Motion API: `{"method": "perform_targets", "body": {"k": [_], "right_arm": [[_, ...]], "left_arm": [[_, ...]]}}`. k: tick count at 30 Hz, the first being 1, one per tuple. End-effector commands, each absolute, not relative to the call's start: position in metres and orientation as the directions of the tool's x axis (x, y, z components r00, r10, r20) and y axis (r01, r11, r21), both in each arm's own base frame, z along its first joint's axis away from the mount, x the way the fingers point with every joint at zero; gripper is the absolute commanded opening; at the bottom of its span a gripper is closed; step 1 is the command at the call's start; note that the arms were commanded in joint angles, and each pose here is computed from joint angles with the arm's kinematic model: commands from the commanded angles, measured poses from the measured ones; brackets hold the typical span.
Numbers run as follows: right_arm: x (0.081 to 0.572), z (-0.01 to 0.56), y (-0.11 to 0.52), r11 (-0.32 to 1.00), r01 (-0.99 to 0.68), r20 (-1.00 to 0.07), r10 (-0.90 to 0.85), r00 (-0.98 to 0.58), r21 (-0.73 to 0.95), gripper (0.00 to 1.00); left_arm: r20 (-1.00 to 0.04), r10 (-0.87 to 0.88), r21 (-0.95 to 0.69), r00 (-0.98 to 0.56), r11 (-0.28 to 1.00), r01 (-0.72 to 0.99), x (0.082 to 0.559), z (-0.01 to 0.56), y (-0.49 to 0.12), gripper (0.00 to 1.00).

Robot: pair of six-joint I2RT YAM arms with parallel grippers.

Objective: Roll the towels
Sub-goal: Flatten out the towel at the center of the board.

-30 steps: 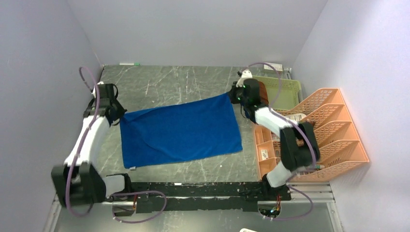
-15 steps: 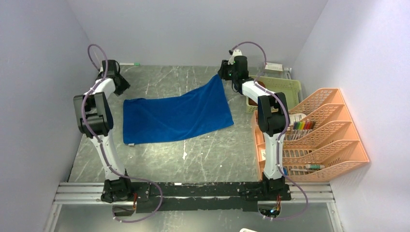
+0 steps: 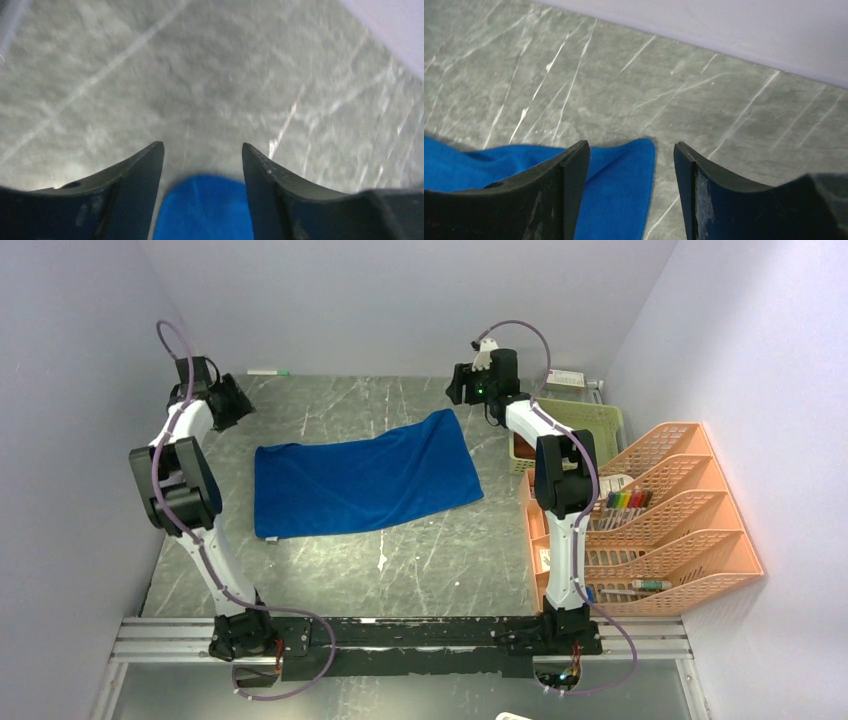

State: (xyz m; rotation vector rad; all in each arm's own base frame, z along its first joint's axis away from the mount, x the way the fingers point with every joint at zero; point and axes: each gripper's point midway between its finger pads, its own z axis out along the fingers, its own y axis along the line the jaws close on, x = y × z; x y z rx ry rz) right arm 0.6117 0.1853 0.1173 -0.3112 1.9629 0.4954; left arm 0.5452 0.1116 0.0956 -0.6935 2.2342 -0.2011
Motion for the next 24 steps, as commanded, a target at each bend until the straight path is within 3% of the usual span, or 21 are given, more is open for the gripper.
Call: {"method": "perform_targets", "body": {"k": [1, 6, 8, 10, 15, 24], "right_arm": [[0.583, 0.116, 0.196, 0.855, -0.494, -0.878, -0.107, -0.466, 0.157, 0.62], [0.564, 0.093, 0.195, 0.862, -0.474, -0.837, -0.117, -0.534, 0.181, 0.57], [0.559, 0.088, 0.199, 0.854, -0.477, -0.829, -0.104, -0.549, 0.209, 0.50], [0.557, 0.082, 0.205, 0.846, -0.484, -0.818, -0.108, -0.565, 0.222, 0.45], [0.553, 0.057, 0.212, 0.846, -0.467, -0.780, -0.102, -0.618, 0.259, 0.43], [0.543, 0.040, 0.214, 0.841, -0.459, -0.756, -0.094, -0.647, 0.288, 0.42]], "left_arm": [[-0.667, -0.443, -0.361, -0.599, 0.895, -0.261, 0.509, 0.102, 0.082, 0.62], [-0.633, -0.503, -0.406, -0.589, 0.863, -0.300, 0.466, 0.103, 0.049, 0.31], [-0.657, -0.483, -0.393, -0.579, 0.875, -0.283, 0.451, 0.109, 0.025, 0.24], [-0.678, -0.455, -0.364, -0.578, 0.890, -0.274, 0.438, 0.110, 0.009, 0.08], [-0.647, -0.475, -0.347, -0.596, 0.880, -0.325, 0.431, 0.089, 0.005, 0.07], [-0.601, -0.530, -0.342, -0.598, 0.847, -0.407, 0.458, 0.043, 0.013, 0.07]]}}
